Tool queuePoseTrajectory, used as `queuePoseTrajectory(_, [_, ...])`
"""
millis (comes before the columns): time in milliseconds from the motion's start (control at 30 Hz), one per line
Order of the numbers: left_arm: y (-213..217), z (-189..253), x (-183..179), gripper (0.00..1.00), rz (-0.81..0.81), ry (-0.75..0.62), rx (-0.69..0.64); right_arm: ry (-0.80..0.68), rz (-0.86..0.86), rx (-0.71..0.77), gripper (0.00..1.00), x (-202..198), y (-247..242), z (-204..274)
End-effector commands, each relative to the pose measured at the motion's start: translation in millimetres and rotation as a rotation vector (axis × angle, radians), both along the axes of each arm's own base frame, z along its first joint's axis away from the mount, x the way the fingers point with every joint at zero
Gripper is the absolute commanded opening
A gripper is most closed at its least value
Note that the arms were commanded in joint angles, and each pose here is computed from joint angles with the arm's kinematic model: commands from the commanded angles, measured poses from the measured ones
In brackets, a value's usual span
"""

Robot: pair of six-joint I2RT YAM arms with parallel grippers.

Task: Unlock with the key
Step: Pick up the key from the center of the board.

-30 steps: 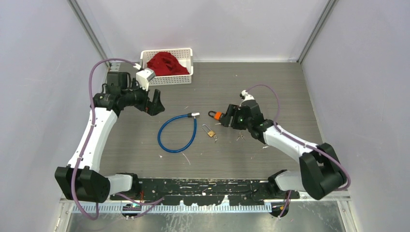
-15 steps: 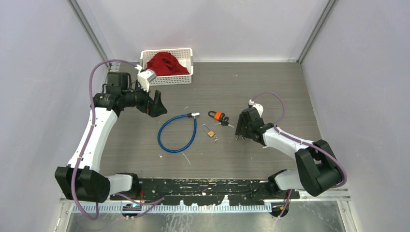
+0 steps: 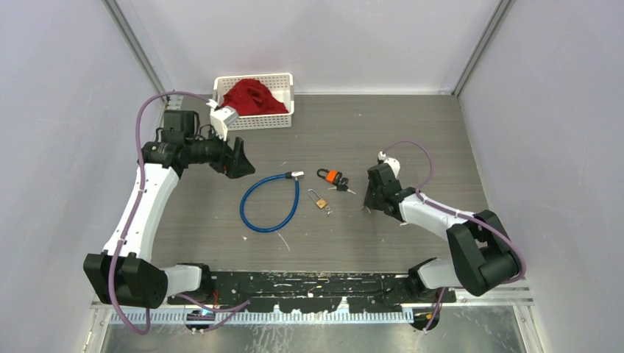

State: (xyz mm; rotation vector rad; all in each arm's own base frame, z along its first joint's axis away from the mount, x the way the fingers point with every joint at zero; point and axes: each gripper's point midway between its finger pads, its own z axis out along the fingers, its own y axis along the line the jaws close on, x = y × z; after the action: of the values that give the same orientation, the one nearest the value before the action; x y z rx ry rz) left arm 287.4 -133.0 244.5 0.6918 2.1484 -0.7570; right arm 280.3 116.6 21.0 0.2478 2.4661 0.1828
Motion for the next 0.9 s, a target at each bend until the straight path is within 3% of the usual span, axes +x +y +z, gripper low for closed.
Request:
queuePoseTrajectory(0, [-5,14,-5,0.79,-0.035,-0.015,-0.036,0.050,0.022,0.048,0.01,-8,10,-6])
queuePoseTrajectory(167, [-6,11,-11,0.96,-0.044,0.017,-0.043,0.007,0.092,0.197,0.01,1,41,26])
queuePoseTrajectory(267, [-10,11,-17,0.99,-0.065,0.040,-0.068,-0.026,0.150,0.269,0.01,5,57,52])
queuePoseTrajectory(467, [-26,12,-31,0.99,-0.125,0.108,-0.182,-0.070,0.287,0.446,0.01,-1,91,107])
queuePoseTrajectory(567, [-37,10,-42,0.95,-0.174,0.141,-0.234,-0.103,0.371,0.556,0.01,-7,112,142])
queuePoseTrajectory(867, [-78,13,-73,0.88,-0.337,0.171,-0.286,-0.210,0.561,0.792,0.01,-30,179,237])
